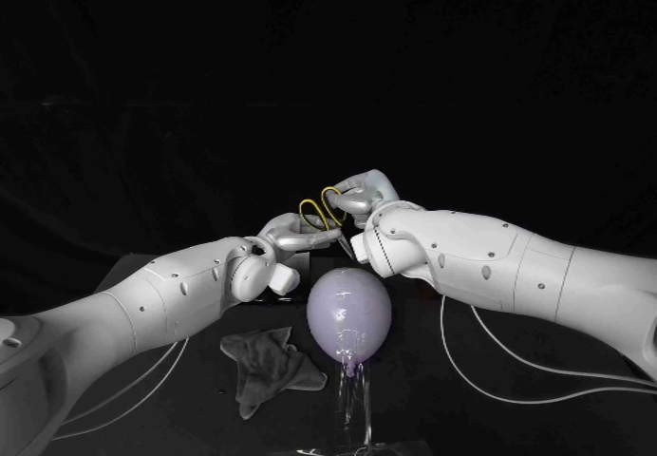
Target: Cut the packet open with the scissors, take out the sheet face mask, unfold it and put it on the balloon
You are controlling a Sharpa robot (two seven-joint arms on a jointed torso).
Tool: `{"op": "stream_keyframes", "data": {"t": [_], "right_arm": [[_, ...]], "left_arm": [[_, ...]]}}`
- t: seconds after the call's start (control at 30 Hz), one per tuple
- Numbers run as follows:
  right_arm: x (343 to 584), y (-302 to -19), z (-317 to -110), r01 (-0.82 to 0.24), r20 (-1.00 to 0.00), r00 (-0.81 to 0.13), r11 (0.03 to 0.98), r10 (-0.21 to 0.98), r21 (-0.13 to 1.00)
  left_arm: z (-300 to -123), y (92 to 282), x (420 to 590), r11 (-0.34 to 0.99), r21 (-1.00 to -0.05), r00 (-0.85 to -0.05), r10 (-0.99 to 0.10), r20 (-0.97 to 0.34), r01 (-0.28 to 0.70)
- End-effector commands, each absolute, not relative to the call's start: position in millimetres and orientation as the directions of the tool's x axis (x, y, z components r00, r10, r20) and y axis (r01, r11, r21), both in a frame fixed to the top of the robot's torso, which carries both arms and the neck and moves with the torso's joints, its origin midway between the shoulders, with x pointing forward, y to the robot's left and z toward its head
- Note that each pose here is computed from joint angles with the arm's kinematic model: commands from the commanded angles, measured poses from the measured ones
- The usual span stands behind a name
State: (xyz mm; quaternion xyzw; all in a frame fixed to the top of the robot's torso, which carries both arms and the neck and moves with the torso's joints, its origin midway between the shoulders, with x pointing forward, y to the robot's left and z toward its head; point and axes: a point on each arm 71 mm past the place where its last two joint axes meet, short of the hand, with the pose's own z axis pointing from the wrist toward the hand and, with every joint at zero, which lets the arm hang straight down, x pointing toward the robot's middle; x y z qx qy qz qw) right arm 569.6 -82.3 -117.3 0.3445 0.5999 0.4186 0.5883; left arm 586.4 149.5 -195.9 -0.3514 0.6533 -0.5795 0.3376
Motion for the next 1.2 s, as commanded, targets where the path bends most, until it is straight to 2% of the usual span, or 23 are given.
{"op": "stream_keyframes", "data": {"t": [0.03, 0.5, 0.93, 1.2], "right_arm": [[568.4, -78.9, -114.8, -0.108, -0.416, -0.077, 0.407, 0.906, 0.907], [567.6, -75.4, -113.0, -0.122, -0.414, -0.083, 0.403, 0.907, 0.907], [568.9, -76.8, -112.1, -0.128, -0.414, -0.078, 0.402, 0.907, 0.906], [569.9, -77.9, -112.0, -0.129, -0.415, -0.078, 0.404, 0.906, 0.906]], "left_arm": [[-193.8, 143.7, 586.4, 0.006, -0.996, -0.533, -0.845, 0.045, -0.093], [-196.2, 140.2, 587.9, -0.070, -0.987, -0.496, -0.858, 0.132, -0.142], [-196.7, 140.2, 588.1, -0.037, -0.991, -0.508, -0.856, 0.098, -0.129], [-195.9, 140.8, 589.3, -0.028, -0.994, -0.486, -0.871, 0.077, -0.108]]}}
